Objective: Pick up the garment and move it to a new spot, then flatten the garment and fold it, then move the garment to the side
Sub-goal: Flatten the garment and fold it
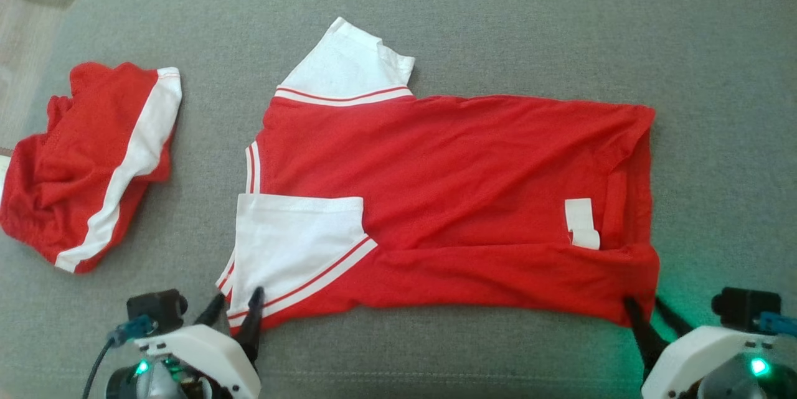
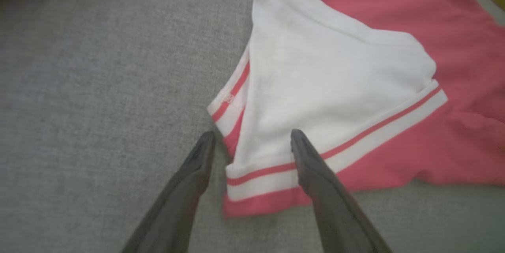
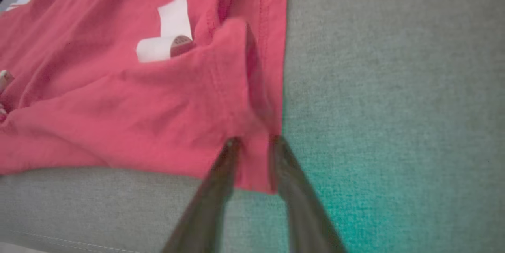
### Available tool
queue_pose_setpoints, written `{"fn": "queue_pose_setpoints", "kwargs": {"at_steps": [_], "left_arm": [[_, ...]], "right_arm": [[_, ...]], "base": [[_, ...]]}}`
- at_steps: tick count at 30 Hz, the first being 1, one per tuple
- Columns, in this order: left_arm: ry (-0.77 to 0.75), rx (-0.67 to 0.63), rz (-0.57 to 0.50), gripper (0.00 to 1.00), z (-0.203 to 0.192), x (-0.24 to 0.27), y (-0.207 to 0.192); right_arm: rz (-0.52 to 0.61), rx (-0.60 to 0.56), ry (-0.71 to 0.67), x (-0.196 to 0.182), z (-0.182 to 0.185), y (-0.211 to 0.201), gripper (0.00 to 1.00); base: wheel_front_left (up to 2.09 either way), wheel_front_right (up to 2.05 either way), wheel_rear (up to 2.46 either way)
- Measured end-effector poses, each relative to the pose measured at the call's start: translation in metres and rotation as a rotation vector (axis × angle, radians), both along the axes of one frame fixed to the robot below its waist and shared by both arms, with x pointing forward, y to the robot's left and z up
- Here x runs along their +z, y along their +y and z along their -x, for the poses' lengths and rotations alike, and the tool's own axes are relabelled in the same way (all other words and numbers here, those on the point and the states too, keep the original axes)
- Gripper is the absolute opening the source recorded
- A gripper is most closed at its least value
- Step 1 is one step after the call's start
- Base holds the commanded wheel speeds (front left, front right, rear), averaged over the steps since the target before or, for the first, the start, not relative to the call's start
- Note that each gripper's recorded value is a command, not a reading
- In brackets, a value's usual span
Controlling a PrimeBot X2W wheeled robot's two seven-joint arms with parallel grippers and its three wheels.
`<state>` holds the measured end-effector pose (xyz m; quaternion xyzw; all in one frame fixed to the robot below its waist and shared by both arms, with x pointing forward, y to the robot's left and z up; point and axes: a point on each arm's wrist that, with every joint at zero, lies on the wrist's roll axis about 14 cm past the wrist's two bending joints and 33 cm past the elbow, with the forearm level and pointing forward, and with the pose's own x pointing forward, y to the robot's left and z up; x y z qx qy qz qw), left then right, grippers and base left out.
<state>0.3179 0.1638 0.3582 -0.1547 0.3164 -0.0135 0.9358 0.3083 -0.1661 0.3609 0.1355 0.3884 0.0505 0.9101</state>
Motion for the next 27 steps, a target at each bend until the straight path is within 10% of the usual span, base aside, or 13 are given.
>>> {"fn": "queue_pose_setpoints", "kwargs": {"at_steps": [14,27], "left_arm": [[-0.561,0.085,-0.136,1.0,-0.066,0.113,0.006],[-0.649,0.021,-0.21,1.0,-0.08,0.135,0.001]], "right_arm": [[0.135,-0.031,-0.718,0.144,-0.075,-0.013,1.0],[0.149,-0.047,-0.739,0.149,-0.077,-0.018,1.0]], "base": [[0.0,0.0,0.0],[0.0,0.0,0.0]]}}
